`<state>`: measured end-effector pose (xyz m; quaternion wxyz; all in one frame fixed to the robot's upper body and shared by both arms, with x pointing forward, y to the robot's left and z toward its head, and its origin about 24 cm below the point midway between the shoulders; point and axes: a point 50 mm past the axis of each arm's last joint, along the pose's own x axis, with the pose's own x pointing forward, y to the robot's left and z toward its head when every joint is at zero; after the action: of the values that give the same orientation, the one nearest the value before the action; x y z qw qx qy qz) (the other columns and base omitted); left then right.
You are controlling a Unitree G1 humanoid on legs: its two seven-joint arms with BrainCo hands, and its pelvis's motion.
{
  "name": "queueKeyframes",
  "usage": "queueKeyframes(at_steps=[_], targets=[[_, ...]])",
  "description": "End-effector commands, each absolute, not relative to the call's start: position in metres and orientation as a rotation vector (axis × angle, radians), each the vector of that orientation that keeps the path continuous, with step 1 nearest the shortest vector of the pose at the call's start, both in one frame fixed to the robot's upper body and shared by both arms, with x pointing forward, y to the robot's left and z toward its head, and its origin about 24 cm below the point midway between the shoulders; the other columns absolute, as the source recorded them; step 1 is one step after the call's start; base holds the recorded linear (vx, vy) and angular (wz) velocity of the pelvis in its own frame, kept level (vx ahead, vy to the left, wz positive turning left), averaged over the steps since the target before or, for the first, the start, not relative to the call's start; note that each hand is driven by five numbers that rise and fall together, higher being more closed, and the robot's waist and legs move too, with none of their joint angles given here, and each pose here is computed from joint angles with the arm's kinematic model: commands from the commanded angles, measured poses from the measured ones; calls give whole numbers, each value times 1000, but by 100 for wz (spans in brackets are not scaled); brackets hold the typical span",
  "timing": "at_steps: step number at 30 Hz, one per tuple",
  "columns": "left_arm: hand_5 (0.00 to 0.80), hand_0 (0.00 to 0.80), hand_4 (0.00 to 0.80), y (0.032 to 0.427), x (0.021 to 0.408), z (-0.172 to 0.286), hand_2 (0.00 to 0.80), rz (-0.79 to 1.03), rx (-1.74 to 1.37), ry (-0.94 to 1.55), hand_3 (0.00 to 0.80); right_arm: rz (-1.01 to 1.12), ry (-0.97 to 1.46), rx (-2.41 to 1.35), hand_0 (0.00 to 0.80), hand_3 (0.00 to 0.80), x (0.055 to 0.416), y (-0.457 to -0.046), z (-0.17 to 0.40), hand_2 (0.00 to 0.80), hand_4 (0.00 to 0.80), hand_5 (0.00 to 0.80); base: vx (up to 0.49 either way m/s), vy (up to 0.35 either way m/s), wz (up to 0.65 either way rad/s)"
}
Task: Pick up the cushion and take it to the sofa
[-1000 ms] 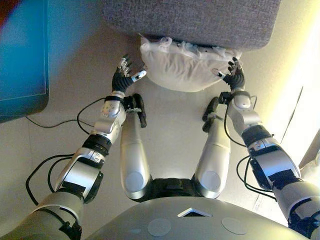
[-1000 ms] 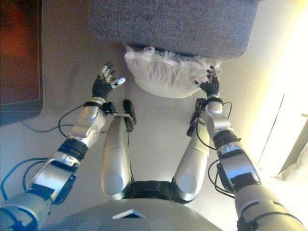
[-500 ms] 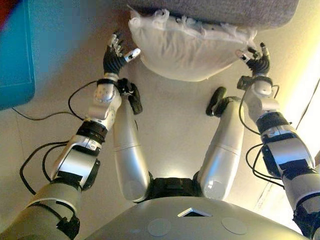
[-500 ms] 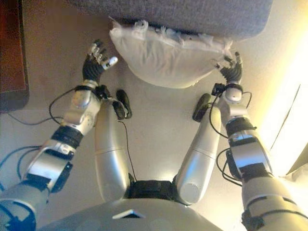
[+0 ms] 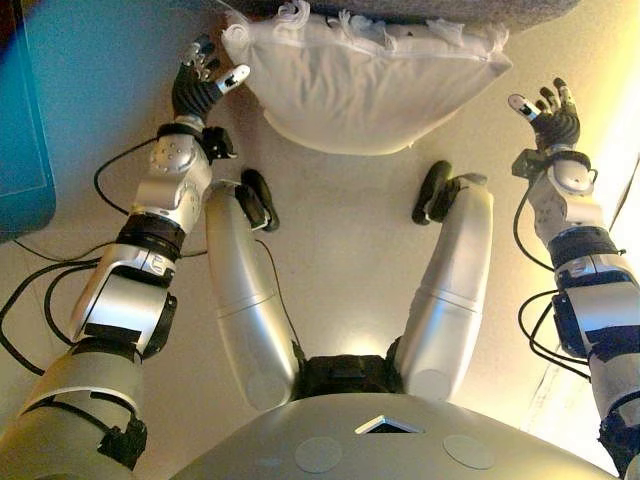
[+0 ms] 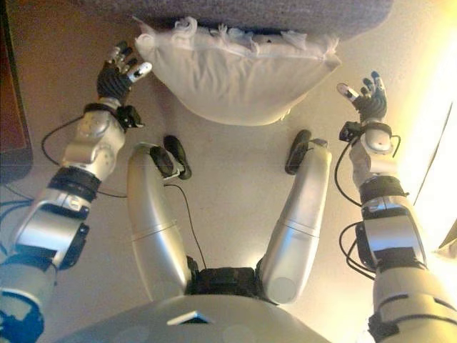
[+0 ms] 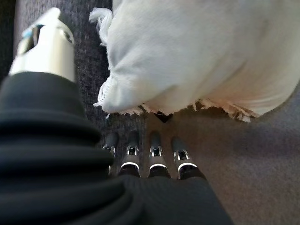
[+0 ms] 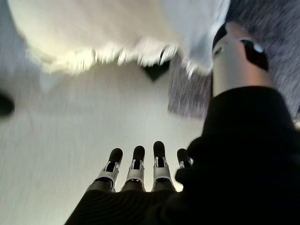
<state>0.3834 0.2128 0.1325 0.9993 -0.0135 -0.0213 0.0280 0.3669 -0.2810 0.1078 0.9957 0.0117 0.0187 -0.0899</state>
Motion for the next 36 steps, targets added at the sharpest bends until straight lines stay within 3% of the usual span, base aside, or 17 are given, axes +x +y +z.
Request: queueKeyframes(at_steps=[1,10,17,20,21,22,23,24,25,26,36], targets=[[0,0,0,224,390,150,0,49,-81,-62,0,-23,15,15,0,0,374,-271,122,0,0,0,11,-55,-1],[0,0,0,215,404,166,0,-24,-81,-24,0,163,77,-108,0,0,396,-240,142,0,0,0,2,-10,0],[0,0,0,195,411,163,0,-145,-17,73,0,214,120,-242,0,0,409,-213,158,0,0,0,-34,31,0],[0,0,0,186,414,162,0,-181,65,112,0,151,243,-391,0,0,411,-213,150,0,0,0,-24,22,0],[311,311,311,182,415,162,311,-197,93,127,311,111,298,-502,0,0,411,-218,145,0,0,0,0,0,0],[445,445,445,180,416,162,445,-210,125,133,445,50,353,-597,0,0,410,-223,141,0,0,0,-32,-5,1],[684,684,684,177,417,162,684,-229,166,148,684,-20,375,-685,0,0,410,-230,142,0,0,0,-38,-8,2],[800,800,800,171,418,162,800,-239,209,149,800,-58,375,-789,0,0,410,-233,145,0,0,0,-42,-22,3],[800,800,800,166,419,165,800,-251,247,144,800,-70,367,-811,295,295,412,-234,151,295,295,295,-52,-26,4],[800,800,800,163,420,170,800,-257,264,131,800,-84,360,-821,800,800,413,-233,155,800,800,800,-59,-32,3],[800,800,800,140,424,192,800,-275,300,21,800,-157,255,-771,800,800,421,-215,175,800,800,800,-56,-10,-1]])
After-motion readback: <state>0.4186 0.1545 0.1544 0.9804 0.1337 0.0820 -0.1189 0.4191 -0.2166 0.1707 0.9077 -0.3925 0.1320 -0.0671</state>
